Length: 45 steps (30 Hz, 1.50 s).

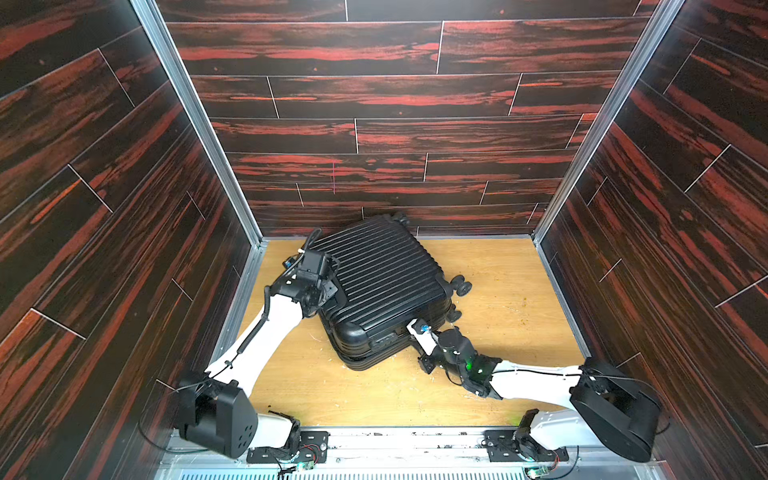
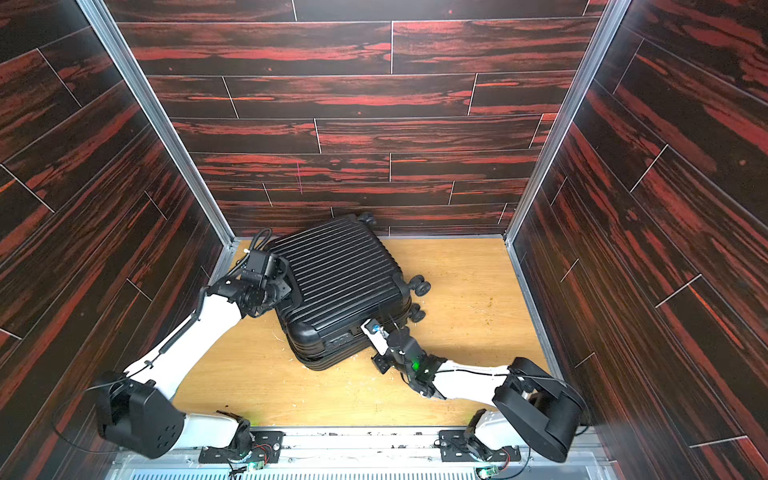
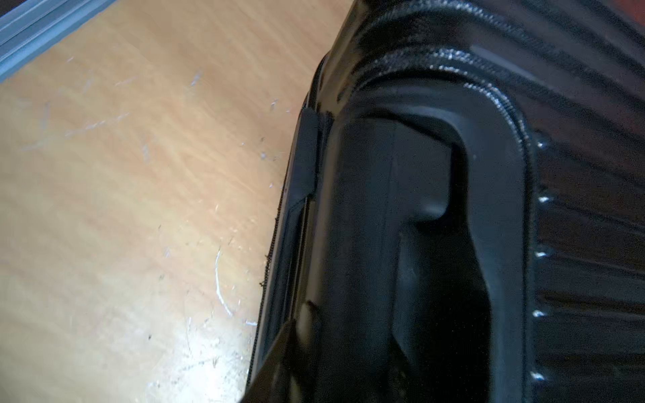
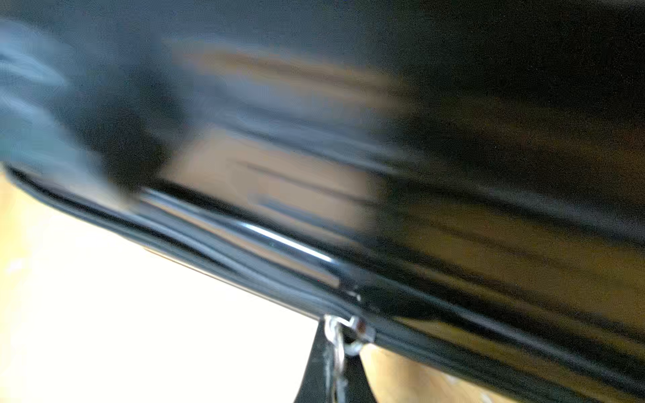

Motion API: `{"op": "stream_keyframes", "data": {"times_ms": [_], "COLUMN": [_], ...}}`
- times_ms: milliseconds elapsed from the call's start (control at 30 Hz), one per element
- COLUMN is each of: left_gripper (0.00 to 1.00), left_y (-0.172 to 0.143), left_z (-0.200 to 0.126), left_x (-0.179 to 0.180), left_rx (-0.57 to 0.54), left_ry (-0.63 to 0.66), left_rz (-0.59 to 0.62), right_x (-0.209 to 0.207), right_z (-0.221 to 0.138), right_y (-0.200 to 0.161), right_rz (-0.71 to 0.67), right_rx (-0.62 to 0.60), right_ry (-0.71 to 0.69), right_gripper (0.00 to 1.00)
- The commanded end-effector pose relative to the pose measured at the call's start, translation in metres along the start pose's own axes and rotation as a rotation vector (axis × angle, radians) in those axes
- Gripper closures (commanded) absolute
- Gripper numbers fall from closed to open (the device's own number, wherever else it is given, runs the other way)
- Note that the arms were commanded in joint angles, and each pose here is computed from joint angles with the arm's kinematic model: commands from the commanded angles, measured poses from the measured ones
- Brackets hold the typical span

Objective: Close the suitcase zippers
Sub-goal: Zip the zipper on the suitcase.

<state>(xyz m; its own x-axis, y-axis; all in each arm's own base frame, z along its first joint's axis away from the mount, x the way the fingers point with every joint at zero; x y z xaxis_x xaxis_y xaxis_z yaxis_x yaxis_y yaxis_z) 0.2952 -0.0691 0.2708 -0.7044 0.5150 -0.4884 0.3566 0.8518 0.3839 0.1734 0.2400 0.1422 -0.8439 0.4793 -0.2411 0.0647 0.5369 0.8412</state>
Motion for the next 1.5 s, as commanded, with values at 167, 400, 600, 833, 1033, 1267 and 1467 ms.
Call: {"op": "stream_keyframes", "data": {"times_ms": [167, 400, 600, 833, 1033, 1267, 1467], "left_gripper": [0.9, 0.89, 0.54, 0.21, 0.08, 0.09, 0.16], "left_y": [0.014, -0.005, -0.007, -0.005, 0.002, -0.018, -0.021], "left_z": [-0.046, -0.04, -0.044, -0.051, -0.063, -0.085, -0.082], "left_x": [-0.013, -0.008, -0.019, -0.023, -0.016, -0.026, -0.034], "left_rx": [-0.206, -0.156, -0.166, -0.22, -0.321, -0.079, 0.183], "left_ry": [-0.251, -0.228, -0.286, -0.284, -0.243, -0.476, -0.5], "left_rz": [-0.534, -0.579, -0.423, -0.101, 0.239, 0.94, 1.271], "right_x": [0.034, 0.047, 0.038, 0.021, -0.001, -0.05, -0.079], "right_z": [0.001, 0.0, -0.005, -0.017, -0.026, -0.038, -0.044], "right_y": [0.06, 0.064, 0.048, 0.03, 0.014, 0.001, -0.009], "right_rz": [-0.128, -0.148, -0.134, -0.121, -0.087, 0.035, 0.101], "right_rx": [-0.269, -0.292, -0.263, -0.253, -0.217, -0.128, -0.127], "right_ry": [0.226, 0.321, 0.227, 0.202, 0.183, 0.085, 0.035], "right_gripper": [1.0, 1.0, 1.0, 1.0, 1.0, 1.0, 1.0]}}
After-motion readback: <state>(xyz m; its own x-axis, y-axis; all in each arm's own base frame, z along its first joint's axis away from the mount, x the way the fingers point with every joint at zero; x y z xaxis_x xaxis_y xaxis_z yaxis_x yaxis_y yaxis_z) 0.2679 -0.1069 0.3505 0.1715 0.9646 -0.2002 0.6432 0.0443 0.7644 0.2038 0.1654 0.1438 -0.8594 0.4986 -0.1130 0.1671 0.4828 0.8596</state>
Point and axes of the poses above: each gripper's point midway between its finger pads, its own z axis out along the fingers, its own x axis along the line the jaws close on, y = z × x, the point moved 10 cm from there along -z, back along the fingers, and after that the axes turned 14 degrees about -z, right-handed, at the moved point
